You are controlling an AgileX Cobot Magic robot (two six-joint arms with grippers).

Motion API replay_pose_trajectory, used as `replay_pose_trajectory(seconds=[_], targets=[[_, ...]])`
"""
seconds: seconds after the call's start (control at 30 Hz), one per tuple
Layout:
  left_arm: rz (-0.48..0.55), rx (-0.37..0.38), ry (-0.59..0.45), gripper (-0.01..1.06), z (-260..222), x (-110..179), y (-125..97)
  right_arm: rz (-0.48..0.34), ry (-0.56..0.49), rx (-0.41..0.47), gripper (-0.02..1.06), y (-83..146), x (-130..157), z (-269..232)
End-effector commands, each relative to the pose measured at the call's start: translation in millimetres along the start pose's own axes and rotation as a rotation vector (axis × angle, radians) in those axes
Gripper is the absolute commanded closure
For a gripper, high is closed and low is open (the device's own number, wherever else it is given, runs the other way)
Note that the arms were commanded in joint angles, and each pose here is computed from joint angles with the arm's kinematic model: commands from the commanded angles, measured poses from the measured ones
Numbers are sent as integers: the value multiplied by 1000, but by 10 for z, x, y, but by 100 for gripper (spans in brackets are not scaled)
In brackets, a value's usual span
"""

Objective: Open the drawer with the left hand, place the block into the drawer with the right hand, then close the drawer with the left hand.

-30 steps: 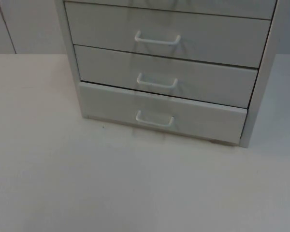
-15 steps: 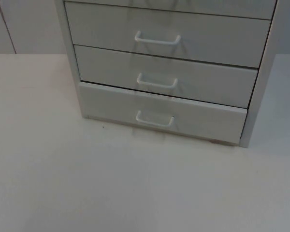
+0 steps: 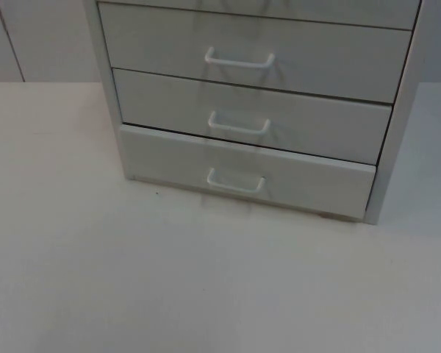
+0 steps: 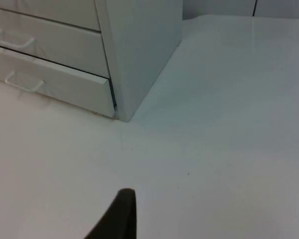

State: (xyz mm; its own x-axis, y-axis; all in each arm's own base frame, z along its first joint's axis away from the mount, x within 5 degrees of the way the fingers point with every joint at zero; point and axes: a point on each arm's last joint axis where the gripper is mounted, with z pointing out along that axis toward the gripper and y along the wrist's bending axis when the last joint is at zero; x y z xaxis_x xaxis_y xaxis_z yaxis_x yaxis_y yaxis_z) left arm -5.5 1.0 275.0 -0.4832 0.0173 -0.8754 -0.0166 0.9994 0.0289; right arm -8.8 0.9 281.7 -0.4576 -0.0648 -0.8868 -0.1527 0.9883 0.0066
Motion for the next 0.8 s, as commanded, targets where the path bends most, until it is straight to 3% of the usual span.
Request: replay_pose_trajectory(seconds=[0.0, 0.77], targets=[[1, -4, -10, 0, 7, 1, 0, -7, -5, -4, -1, 1, 9, 17], [-3, 3, -10, 0, 7, 1, -6, -6, -7, -5, -1, 2, 6, 16]])
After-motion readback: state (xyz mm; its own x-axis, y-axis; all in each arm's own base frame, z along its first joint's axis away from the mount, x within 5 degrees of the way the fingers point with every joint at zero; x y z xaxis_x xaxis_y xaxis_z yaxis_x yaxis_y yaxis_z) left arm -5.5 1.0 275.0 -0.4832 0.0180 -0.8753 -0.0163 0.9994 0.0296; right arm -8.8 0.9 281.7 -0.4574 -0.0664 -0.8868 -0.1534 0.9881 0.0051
